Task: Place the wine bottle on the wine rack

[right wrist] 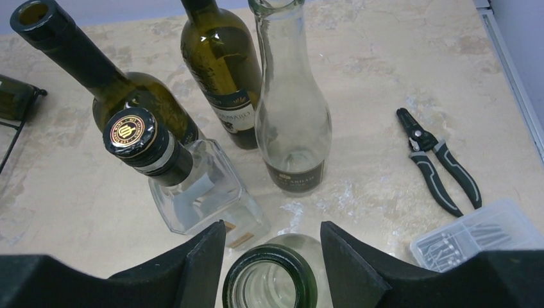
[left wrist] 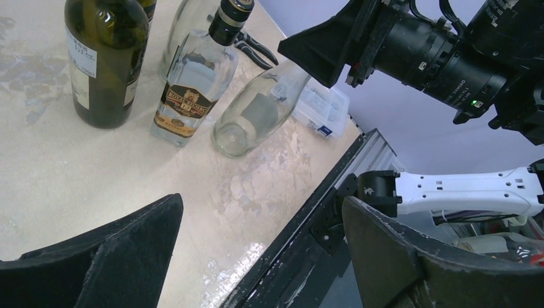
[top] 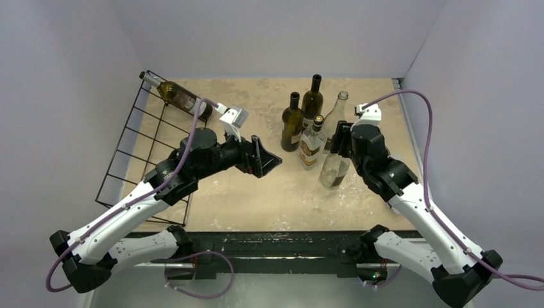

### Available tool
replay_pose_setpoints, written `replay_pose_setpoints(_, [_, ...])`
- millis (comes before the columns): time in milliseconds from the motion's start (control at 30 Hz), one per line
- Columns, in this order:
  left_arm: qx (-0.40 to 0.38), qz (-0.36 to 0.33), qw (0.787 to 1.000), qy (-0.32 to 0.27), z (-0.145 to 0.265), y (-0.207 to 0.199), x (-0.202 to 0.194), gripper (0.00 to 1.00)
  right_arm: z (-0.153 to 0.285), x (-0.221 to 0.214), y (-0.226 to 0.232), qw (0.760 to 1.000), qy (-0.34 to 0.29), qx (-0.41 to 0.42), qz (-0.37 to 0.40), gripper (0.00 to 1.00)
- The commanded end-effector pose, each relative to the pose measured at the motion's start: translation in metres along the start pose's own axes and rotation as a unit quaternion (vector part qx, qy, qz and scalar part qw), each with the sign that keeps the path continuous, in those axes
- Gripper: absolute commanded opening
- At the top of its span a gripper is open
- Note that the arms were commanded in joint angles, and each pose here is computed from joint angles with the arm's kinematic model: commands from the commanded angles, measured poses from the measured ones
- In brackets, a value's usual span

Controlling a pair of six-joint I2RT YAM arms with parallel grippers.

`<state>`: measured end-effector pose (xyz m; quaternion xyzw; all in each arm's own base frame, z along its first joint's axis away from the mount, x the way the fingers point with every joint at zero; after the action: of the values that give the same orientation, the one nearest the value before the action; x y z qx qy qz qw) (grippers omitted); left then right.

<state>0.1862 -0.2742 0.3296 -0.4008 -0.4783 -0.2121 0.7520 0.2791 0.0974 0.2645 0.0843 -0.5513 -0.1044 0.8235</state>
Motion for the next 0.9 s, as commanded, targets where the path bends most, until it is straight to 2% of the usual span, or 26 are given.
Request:
replay_pose_setpoints(0, [0.012, -0.022, 0.999, -0.026, 0.008, 0.0, 0.018, 0.95, -0.001, 0.011, 0.006, 1.0, -0.019, 0.008, -0.001, 0.58])
replay_pose_setpoints(133, [0.016, -0.024, 0.999, -0.028, 0.01, 0.002, 0.018, 0.96, 0.002, 0.013, 0.008, 1.0, -0.019, 0.015, -0.004, 0.5])
replay_pose_setpoints(500, [0.022, -0.017, 0.999, -0.026, 0.009, 0.004, 0.014, 0.96, 0.027, 0.024, -0.001, 1.0, -0.021, 0.018, -0.009, 0.19])
replay_pose_setpoints(767, [0.018, -0.01, 0.999, -0.025, 0.006, 0.002, 0.015, 0.96, 0.061, 0.038, 0.014, 0.995, -0.013, 0.093, -0.014, 0.01])
replay_pose_setpoints(867, [0.012, -0.007, 1.0, -0.027, 0.004, 0.0, 0.016, 0.96, 0.069, 0.041, 0.024, 0.992, -0.001, 0.123, -0.018, 0.0])
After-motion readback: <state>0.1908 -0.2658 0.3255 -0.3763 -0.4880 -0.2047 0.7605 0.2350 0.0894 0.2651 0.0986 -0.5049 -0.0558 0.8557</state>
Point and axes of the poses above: each gripper's point midway between its finger pads, its own z axis back along the fingers, its own y axis along the line the jaws close on, x = y × z, the point moved 1 cm from there along z, back along the fingers, and after that the axes turned 8 degrees about -z, right-handed, at the moved point
